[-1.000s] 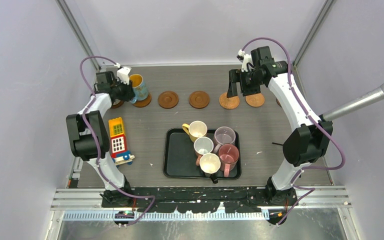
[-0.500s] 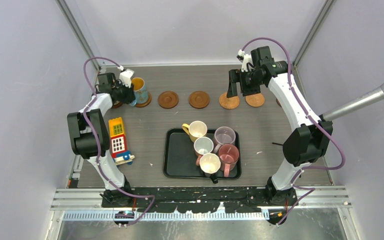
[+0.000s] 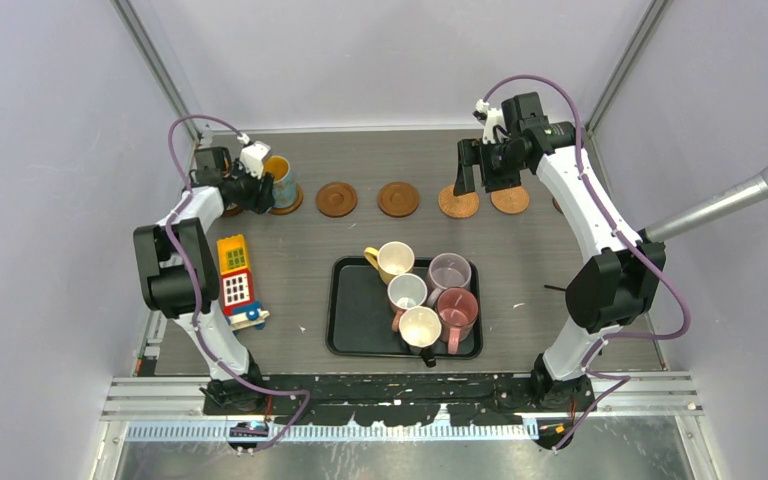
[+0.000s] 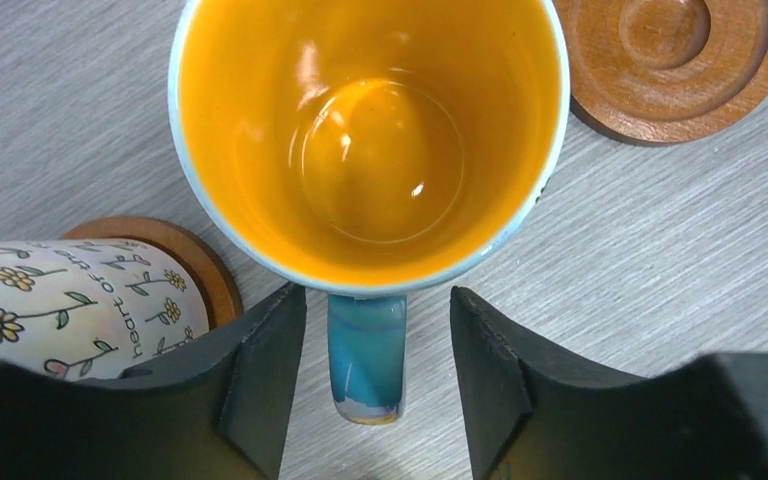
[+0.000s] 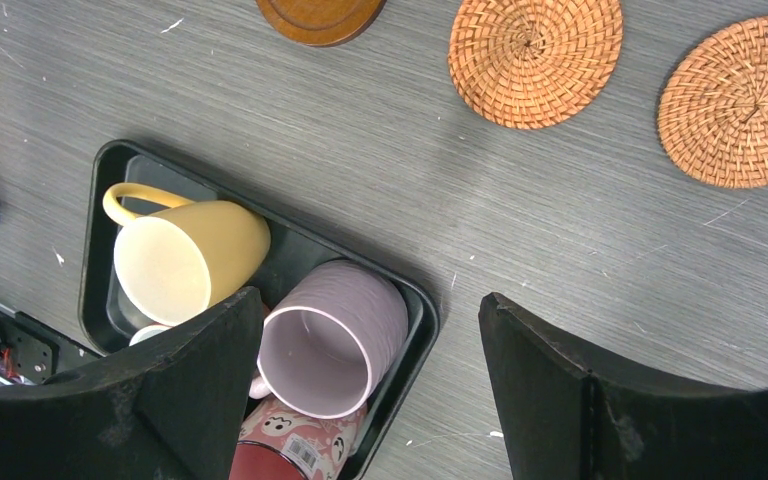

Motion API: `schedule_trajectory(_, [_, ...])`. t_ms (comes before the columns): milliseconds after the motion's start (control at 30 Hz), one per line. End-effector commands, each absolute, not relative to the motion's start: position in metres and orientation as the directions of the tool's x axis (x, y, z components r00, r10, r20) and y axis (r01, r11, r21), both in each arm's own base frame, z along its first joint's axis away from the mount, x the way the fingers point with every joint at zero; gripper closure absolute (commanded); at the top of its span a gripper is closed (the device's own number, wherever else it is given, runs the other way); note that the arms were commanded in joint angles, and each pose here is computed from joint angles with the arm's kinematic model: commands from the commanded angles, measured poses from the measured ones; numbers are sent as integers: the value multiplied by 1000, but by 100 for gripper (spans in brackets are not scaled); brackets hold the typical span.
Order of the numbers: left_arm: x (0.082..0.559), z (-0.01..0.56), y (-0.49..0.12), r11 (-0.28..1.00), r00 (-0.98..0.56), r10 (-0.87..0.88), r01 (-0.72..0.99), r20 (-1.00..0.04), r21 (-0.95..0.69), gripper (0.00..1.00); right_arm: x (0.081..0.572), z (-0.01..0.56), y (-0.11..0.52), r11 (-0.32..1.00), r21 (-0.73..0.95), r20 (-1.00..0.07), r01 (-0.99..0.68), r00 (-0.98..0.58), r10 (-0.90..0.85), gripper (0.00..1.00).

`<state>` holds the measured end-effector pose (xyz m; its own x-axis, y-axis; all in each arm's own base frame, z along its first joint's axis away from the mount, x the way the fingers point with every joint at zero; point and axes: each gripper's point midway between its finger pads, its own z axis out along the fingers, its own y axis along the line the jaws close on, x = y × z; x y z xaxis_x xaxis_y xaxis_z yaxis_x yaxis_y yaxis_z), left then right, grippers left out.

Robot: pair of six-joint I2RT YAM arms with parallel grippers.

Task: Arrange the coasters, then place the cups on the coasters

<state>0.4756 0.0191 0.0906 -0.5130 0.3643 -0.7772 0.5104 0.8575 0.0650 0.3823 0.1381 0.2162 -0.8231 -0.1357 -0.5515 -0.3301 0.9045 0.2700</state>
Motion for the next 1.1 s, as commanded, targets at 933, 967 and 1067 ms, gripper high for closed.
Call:
schedule_trajectory(933, [261,182,-180,267,-199,625,963,-755,-33,19,336,220,113,862,176,-540,-476,-778,-320,16])
schedule_trajectory(967, [253,176,-186,260,-202,627,965,-752,-43,20,334,219,112,864,173,-539,-474,-779,-320,16])
schedule_trajectory(1067, [235,158,-200,230,-167,639,973,-751,-20,20,327,215,109,863,173,-525,-475,-785,-328,16])
